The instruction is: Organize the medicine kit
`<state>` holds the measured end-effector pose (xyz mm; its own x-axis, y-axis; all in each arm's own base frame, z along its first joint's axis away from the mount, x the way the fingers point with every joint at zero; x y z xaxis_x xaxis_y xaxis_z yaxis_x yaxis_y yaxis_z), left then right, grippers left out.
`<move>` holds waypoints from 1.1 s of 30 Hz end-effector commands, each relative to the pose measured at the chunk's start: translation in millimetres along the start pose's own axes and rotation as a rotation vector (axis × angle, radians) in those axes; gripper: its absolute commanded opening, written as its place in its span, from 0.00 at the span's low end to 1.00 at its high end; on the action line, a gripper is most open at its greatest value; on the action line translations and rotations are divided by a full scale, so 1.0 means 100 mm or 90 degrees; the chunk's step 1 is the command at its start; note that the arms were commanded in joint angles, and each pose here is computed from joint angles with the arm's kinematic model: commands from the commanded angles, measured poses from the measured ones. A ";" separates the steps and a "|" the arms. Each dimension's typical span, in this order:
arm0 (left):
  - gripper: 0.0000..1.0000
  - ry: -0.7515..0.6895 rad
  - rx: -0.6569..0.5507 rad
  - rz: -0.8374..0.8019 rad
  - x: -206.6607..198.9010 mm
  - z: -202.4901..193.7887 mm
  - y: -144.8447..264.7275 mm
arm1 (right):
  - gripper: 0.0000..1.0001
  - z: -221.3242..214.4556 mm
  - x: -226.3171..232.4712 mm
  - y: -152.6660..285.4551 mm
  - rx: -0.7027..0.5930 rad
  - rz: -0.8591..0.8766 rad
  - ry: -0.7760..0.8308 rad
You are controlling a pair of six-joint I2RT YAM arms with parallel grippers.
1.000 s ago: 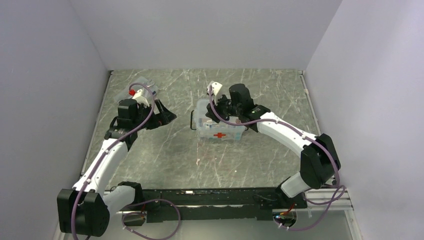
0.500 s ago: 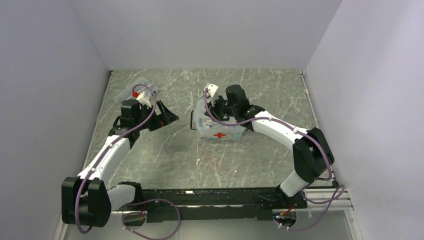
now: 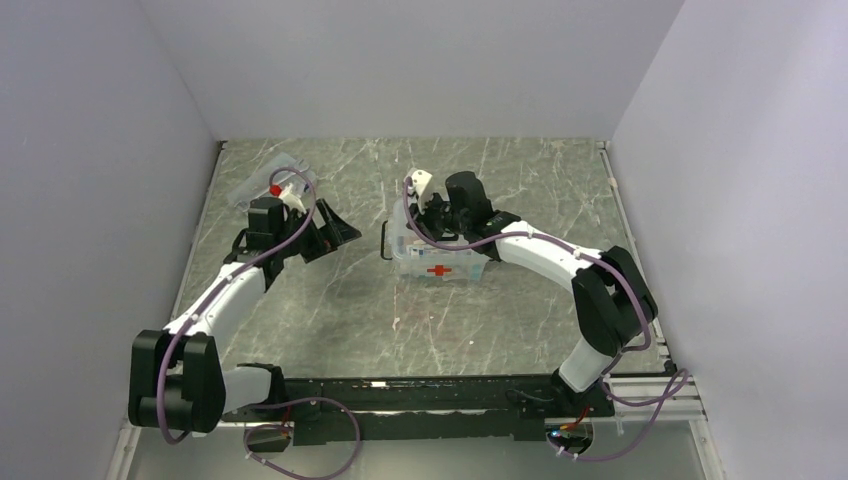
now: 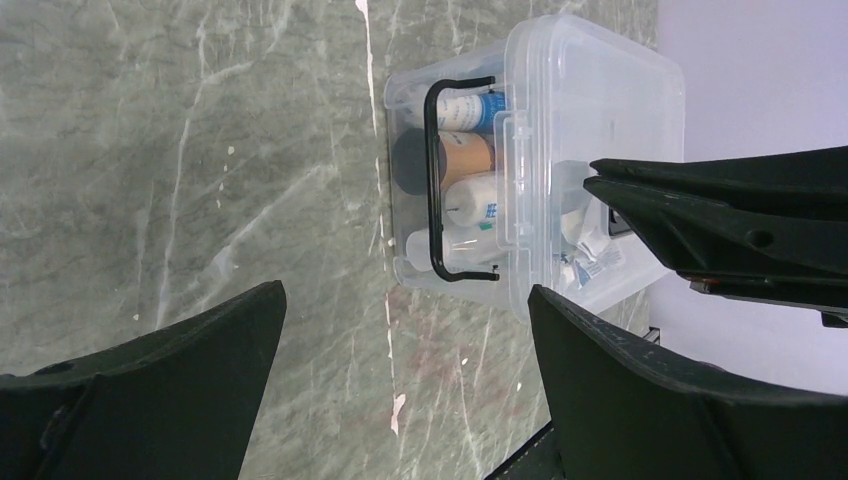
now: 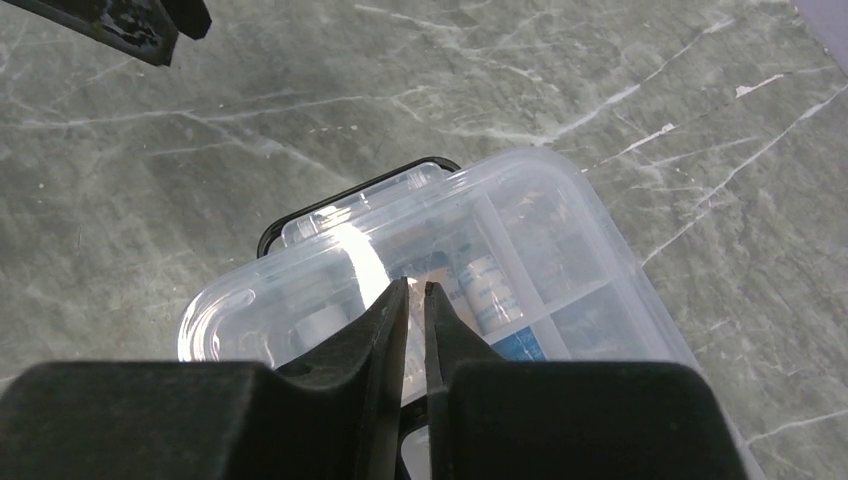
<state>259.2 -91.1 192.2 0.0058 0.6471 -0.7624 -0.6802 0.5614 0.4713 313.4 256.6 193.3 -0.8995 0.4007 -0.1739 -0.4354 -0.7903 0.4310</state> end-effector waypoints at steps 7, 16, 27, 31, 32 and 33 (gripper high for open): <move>0.99 0.022 0.003 -0.038 0.04 0.03 -0.16 | 0.03 -0.25 0.08 -0.08 0.050 0.007 -0.032; 0.78 0.058 0.037 -0.055 0.14 0.00 -0.35 | 0.00 -0.29 0.12 0.03 0.069 -0.018 -0.056; 0.23 0.098 0.117 -0.074 0.18 -0.05 -0.70 | 0.00 -0.23 0.14 0.15 0.051 -0.032 -0.061; 0.15 0.091 0.140 -0.076 0.12 -0.07 -0.83 | 0.00 -0.22 0.15 0.16 0.048 -0.032 -0.066; 0.13 0.091 0.146 -0.077 0.11 -0.08 -0.86 | 0.00 -0.22 0.15 0.16 0.048 -0.030 -0.068; 0.10 0.090 0.150 -0.080 0.09 -0.09 -0.88 | 0.00 -0.21 0.16 0.15 0.046 -0.026 -0.070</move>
<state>298.7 -125.4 124.1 -0.1259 0.5257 -0.8413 -0.4955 0.7014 0.5124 302.9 249.4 191.4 -0.8677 0.4746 -0.1480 -0.4899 -0.7657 0.4167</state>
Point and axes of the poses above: each gripper's point midway between its finger pads, its own y axis back along the fingers, its own x axis along the line the jaws close on, z = x × y, the point moved 9 cm from there along y, back along the fingers, and after that the axes turned 6 degrees about y, right-handed, at the moved point
